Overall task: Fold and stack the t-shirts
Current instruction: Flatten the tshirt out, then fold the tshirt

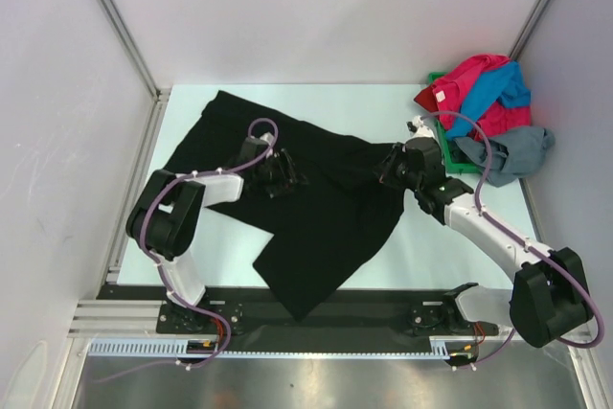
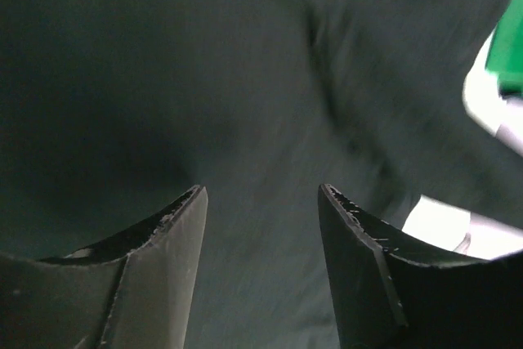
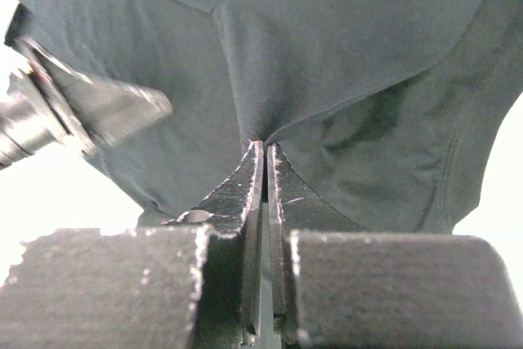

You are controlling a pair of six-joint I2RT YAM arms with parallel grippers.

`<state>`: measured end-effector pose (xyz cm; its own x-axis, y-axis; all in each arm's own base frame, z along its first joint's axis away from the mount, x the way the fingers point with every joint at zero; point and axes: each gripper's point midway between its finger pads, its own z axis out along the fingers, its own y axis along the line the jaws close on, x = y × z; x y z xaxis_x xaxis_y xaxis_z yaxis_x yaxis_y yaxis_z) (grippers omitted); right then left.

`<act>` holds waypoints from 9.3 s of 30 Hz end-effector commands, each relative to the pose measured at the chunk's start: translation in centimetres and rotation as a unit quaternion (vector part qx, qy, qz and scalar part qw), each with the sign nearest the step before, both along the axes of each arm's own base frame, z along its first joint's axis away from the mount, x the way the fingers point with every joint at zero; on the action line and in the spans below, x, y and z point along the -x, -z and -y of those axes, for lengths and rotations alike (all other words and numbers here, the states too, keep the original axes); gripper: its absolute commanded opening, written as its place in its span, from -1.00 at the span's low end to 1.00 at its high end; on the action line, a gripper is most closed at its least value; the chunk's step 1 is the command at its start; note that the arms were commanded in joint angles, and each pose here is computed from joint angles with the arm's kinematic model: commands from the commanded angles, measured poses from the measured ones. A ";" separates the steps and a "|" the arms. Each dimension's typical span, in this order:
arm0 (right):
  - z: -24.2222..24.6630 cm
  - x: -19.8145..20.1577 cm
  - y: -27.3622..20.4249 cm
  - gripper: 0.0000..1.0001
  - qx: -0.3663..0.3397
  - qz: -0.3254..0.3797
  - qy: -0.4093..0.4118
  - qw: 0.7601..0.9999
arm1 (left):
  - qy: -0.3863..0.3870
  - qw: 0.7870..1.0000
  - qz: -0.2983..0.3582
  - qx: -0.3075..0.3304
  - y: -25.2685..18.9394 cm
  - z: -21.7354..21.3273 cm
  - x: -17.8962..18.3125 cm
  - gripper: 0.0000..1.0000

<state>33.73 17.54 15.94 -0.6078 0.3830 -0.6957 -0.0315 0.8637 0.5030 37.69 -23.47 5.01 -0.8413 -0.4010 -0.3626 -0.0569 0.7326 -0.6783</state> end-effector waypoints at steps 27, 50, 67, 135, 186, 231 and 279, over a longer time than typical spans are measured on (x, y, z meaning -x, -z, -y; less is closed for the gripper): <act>-0.1 -2.8 -3.4 -0.95 -0.047 0.044 -0.003 0.998 | 0.051 0.989 0.041 0.130 -0.9 11.7 -0.2 0.27; 0.6 -1.9 -3.0 -0.96 -0.035 0.043 0.000 0.998 | 0.056 0.996 0.043 0.049 -1.1 11.0 -1.5 -0.99; 0.4 -2.6 -4.2 -0.95 -0.038 0.048 0.002 0.998 | 0.118 0.979 0.167 -0.010 -3.3 14.4 5.2 0.49; 0.3 -3.8 -8.5 -0.97 -0.109 0.062 -0.019 0.992 | 0.061 0.928 0.189 0.315 -6.7 12.8 1.9 0.79; 0.9 -3.7 -8.5 -1.00 -0.102 0.078 -0.021 0.991 | 0.043 0.868 0.321 0.377 -10.1 16.1 -1.9 0.12; -0.1 -2.9 -10.7 -1.00 -0.160 0.075 -0.035 0.984 | 0.095 0.862 0.383 0.319 -9.8 14.6 -0.7 0.76; 1.1 -2.0 -9.1 -1.00 -0.119 0.073 -0.028 0.990 | 0.102 0.898 0.339 0.262 -13.2 14.4 0.3 -0.99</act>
<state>36.04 17.10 23.96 -0.5694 0.5293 -0.6290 -0.1336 0.6954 0.7061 38.33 -38.19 12.37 -0.6369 -0.5295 -0.5604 0.4809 0.2953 -0.8256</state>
